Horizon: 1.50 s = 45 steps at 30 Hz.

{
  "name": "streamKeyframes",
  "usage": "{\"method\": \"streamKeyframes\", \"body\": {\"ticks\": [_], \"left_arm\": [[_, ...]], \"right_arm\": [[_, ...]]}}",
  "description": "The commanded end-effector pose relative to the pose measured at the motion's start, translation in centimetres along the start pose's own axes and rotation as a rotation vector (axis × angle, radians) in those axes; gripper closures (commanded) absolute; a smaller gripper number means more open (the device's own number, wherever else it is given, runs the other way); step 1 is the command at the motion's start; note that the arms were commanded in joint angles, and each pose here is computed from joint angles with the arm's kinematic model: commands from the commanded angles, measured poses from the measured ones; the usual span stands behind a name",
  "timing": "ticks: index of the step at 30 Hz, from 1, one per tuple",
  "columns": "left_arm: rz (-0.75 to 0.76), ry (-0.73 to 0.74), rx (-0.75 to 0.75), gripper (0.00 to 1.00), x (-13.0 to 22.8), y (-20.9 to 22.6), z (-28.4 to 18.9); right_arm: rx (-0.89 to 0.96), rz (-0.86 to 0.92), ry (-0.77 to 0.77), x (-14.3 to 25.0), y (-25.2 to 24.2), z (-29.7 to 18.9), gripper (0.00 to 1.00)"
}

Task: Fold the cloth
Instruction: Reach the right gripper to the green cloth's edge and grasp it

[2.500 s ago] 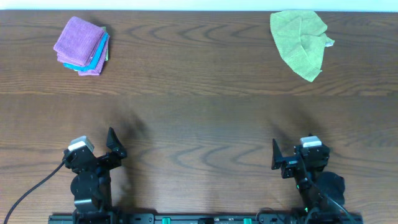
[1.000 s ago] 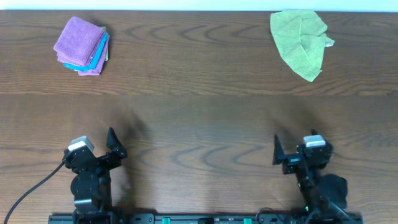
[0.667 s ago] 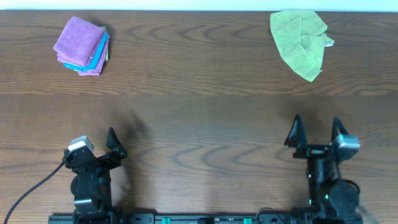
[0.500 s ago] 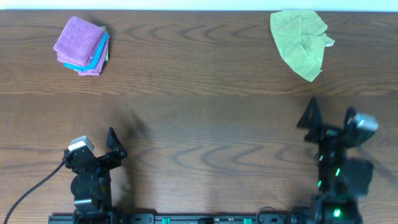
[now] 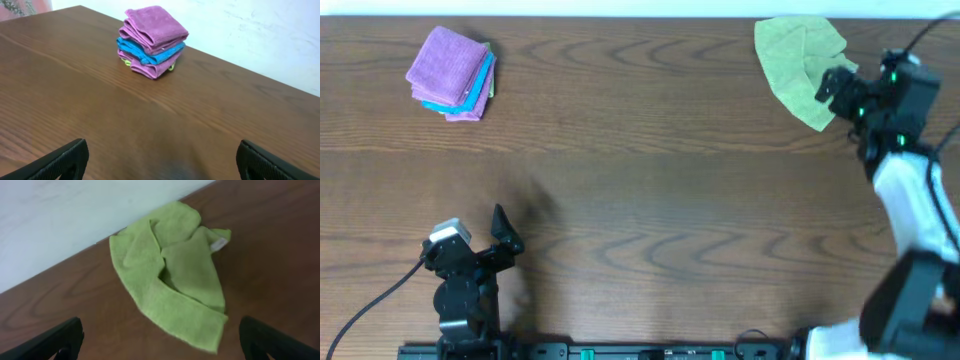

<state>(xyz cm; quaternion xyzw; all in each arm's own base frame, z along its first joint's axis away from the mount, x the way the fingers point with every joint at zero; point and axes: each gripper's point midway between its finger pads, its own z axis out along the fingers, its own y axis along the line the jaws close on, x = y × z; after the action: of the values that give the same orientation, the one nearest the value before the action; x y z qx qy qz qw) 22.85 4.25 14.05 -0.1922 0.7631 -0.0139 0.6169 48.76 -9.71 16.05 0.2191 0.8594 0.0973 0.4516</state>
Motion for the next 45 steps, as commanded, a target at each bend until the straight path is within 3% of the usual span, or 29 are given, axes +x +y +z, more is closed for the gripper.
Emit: {"method": "streamKeyframes", "body": {"ticks": [1, 8, 16, 38, 41, 45], "left_arm": [[0.001, 0.024, -0.018, 0.05, 1.2, 0.5, 0.3], [0.001, 0.024, -0.018, 0.05, 1.2, 0.5, 0.3], [0.002, 0.024, -0.018, 0.05, 1.2, 0.5, 0.3], [0.002, 0.024, -0.018, 0.05, 1.2, 0.5, 0.3], [0.001, 0.024, -0.018, 0.05, 1.2, 0.5, 0.3], [0.002, 0.024, -0.018, 0.05, 1.2, 0.5, 0.3]], "right_arm": [[-0.059, 0.045, 0.086, 0.5, 0.3, 2.9, 0.01], [0.015, 0.174, 0.241, 5.3, -3.0, 6.8, 0.08], [0.103, 0.198, 0.341, 7.9, -4.9, 6.1, 0.11], [0.138, 0.173, 0.295, 8.3, -6.8, 8.6, 0.26], [0.139, 0.185, 0.296, 8.6, -6.9, 9.0, 0.4], [0.101, 0.201, 0.281, 8.2, -6.3, 9.3, 0.68]]}}
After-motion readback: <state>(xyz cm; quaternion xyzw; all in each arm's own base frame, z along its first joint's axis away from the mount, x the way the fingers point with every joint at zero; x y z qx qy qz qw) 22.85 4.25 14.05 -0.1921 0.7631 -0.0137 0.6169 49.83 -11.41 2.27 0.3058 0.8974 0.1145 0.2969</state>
